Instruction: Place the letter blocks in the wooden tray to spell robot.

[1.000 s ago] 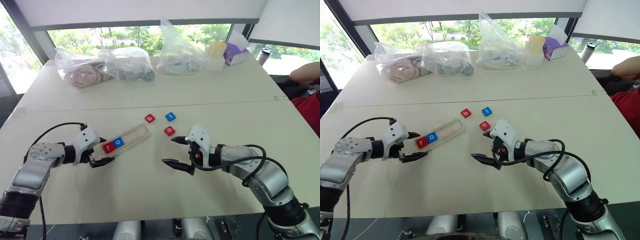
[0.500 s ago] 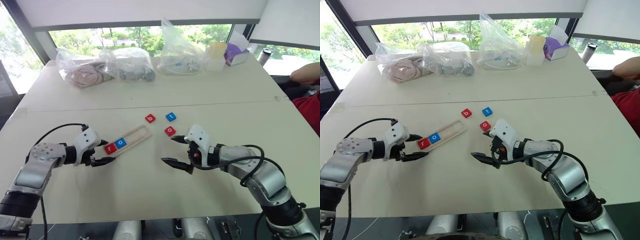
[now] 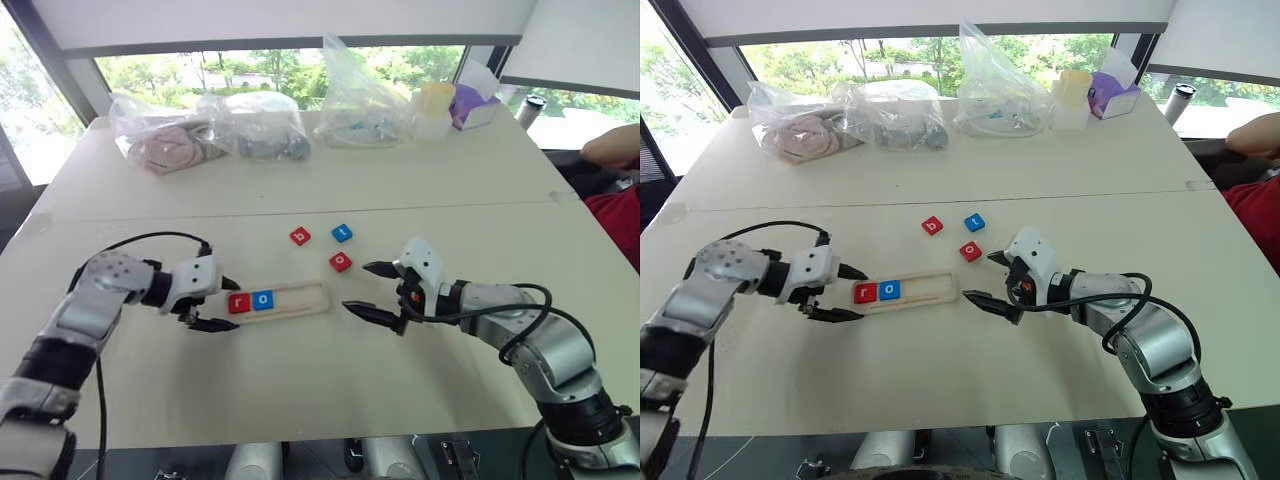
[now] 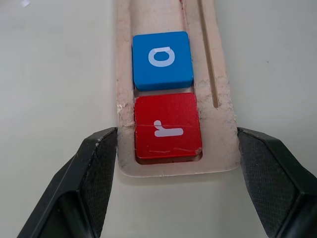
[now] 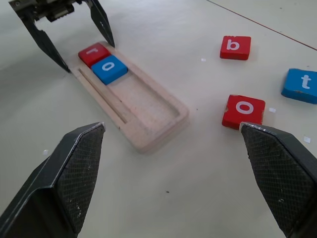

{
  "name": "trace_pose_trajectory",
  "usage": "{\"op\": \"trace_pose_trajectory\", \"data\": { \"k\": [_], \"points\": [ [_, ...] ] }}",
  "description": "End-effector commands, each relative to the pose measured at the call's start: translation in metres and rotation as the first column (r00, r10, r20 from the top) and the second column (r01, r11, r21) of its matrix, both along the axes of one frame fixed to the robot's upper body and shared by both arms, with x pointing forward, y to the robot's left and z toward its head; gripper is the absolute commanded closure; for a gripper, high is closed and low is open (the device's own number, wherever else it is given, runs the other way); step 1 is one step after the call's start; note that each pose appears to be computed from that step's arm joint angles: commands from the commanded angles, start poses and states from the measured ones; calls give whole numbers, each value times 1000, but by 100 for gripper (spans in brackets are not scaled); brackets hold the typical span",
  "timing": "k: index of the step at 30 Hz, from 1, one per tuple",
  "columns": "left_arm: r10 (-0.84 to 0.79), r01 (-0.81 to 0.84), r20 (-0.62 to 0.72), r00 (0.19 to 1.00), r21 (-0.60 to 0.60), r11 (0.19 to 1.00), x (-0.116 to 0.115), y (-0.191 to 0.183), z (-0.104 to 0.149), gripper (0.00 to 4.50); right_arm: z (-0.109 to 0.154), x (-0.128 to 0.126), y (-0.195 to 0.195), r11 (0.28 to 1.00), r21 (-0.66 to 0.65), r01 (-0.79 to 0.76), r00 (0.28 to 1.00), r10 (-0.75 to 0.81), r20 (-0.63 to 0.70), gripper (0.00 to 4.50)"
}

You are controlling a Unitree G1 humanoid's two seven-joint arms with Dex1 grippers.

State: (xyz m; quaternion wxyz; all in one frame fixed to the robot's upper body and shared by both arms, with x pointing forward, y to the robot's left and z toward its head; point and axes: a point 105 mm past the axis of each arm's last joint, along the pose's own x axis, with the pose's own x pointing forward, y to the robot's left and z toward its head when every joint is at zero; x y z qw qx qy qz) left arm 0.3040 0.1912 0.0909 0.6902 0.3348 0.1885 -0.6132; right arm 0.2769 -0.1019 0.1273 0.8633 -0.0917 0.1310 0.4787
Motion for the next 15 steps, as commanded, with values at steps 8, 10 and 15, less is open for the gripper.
{"op": "trace_pose_trajectory", "data": {
  "k": [8,10,15],
  "points": [
    [-66,69,-66,996,45,997,3,-1,-12,4,6,-7,4,999,32,19,999,-20,37,0],
    [-46,47,-33,998,37,998,7,-1,-10,4,6,-6,4,999,35,27,999,-28,34,0],
    [-2,2,-21,1000,38,999,3,15,-1,4,29,12,11,990,125,62,994,-72,77,0]
  ]
}}
